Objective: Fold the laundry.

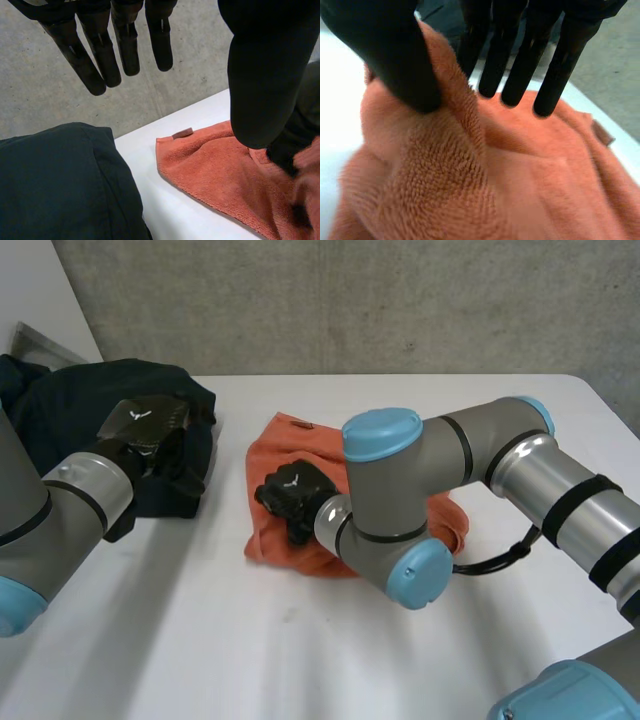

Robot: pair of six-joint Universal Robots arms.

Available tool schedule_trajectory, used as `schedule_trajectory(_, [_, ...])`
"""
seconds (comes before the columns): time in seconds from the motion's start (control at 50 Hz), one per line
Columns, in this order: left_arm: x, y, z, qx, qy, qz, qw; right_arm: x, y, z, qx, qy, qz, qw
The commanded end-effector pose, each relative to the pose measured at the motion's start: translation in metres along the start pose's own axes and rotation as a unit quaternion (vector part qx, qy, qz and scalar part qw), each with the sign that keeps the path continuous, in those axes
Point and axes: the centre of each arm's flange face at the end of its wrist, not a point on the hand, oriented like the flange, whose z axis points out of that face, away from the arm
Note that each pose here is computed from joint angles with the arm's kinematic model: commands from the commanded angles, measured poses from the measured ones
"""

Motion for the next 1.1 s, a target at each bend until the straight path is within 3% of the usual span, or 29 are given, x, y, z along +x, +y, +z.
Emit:
schedule_trajectory(0.02, [-0.012, 0.003, 0.010, 0.014, 0.000, -0.010, 1.000, 0.035, -0.045, -0.025, 0.030, 0.053, -0.001, 0.998])
schedule_trajectory(0.26, [-0.026, 0.040, 0.056, 0.011, -0.006, -0.017, 1.000, 0.061, -0.124, -0.129, 0.089, 0.092, -0.023, 0.991])
schedule_trajectory(0.46, [0.019, 0.072, 0.088, -0.022, 0.036, -0.015, 0.999, 0.048, -0.157, -0.185, 0.140, 0.104, -0.032, 0.984])
schedule_trajectory(0.52, [0.029, 0.078, 0.095, -0.037, 0.025, -0.017, 0.999, 0.039, -0.160, -0.200, 0.139, 0.092, -0.024, 0.986])
schedule_trajectory(0.62, [0.034, 0.082, 0.103, -0.060, -0.017, -0.060, 0.996, 0.036, -0.160, -0.219, 0.142, 0.091, -0.013, 0.986])
schedule_trajectory(0.68, [0.048, 0.088, 0.098, -0.083, 0.005, -0.090, 0.992, 0.038, -0.160, -0.224, 0.143, 0.099, -0.013, 0.985])
schedule_trajectory(0.8, [0.093, 0.101, 0.070, -0.147, 0.128, -0.133, 0.972, 0.061, -0.162, -0.230, 0.154, 0.140, -0.010, 0.978])
schedule_trajectory(0.92, [0.066, 0.062, 0.062, -0.103, 0.094, -0.146, 0.979, 0.088, -0.157, -0.235, 0.148, 0.178, 0.003, 0.973])
schedule_trajectory(1.1, [0.025, 0.039, 0.055, -0.036, 0.020, -0.132, 0.990, 0.077, -0.163, -0.235, 0.161, 0.157, -0.003, 0.974])
